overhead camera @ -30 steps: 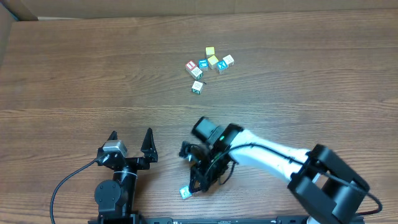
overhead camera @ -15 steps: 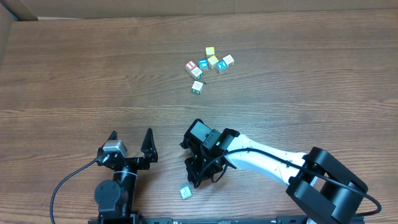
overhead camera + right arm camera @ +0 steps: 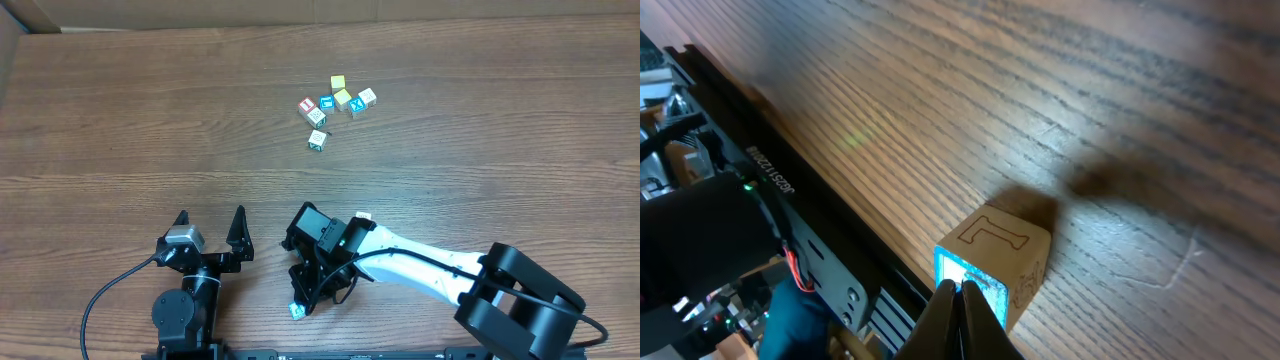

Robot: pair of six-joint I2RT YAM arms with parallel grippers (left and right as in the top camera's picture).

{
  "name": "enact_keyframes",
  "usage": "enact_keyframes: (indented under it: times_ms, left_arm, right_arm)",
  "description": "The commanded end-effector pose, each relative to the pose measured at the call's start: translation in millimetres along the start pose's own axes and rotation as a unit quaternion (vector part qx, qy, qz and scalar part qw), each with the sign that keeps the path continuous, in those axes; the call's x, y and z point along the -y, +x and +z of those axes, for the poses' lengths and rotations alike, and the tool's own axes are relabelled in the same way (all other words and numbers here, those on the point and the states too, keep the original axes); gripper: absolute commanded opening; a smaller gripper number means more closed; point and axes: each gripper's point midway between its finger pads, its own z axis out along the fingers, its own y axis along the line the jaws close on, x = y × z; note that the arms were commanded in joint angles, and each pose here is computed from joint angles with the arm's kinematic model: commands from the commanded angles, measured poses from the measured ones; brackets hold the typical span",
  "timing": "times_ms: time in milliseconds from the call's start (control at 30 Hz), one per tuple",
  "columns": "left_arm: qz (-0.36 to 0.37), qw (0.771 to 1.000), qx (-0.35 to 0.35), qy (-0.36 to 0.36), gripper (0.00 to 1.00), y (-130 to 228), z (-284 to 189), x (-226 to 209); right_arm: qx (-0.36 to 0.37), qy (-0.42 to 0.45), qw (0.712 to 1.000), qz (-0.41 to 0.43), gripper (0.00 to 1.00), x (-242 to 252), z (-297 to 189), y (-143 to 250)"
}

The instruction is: Flip 3 blocks

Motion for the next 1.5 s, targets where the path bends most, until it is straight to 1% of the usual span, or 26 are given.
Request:
enact_keyframes:
  times_ms: [0, 300, 533, 633, 867, 1033, 1100, 1200, 1300, 1467]
  left_arm:
    - [0.010, 1.000, 0.001, 0.002, 1.00, 1, 0, 1]
    - [0.010, 1.000, 0.001, 0.002, 1.00, 1, 0, 1]
    - [0.010, 1.000, 0.001, 0.002, 1.00, 1, 0, 1]
    - [0.010, 1.000, 0.001, 0.002, 1.00, 1, 0, 1]
    - [0.010, 1.000, 0.001, 0.002, 1.00, 1, 0, 1]
    - [0.010, 1.000, 0.001, 0.002, 1.00, 1, 0, 1]
    - [0.010, 1.000, 0.001, 0.002, 1.00, 1, 0, 1]
    - [0.010, 1.000, 0.001, 0.002, 1.00, 1, 0, 1]
    - [0.010, 1.000, 0.001, 0.002, 1.00, 1, 0, 1]
    - [0.010, 1.000, 0.001, 0.002, 1.00, 1, 0, 1]
  right_arm:
    - [-0.011, 0.001, 1.000, 0.012, 0.04, 2, 8, 2]
    - [0.002, 0.011, 0.999, 0.030, 0.04, 8, 6, -4]
    - [0.025, 0.026, 0.997, 0.067, 0.04, 19, 2, -15]
    - [0.039, 0.028, 0.996, 0.080, 0.04, 24, -2, -24]
    - [0.074, 0.014, 0.995, 0.072, 0.04, 24, -8, -45]
    - [0.118, 0.027, 0.990, 0.065, 0.04, 28, -21, -68]
    - [0.105, 0.011, 0.992, 0.062, 0.04, 18, -29, -69]
    - [0.057, -0.019, 0.997, 0.048, 0.04, -4, -40, -58]
    - [0.011, -0.013, 0.998, 0.060, 0.05, -11, -38, -35]
    - [-0.049, 0.018, 0.997, 0.065, 0.05, -10, -19, 5]
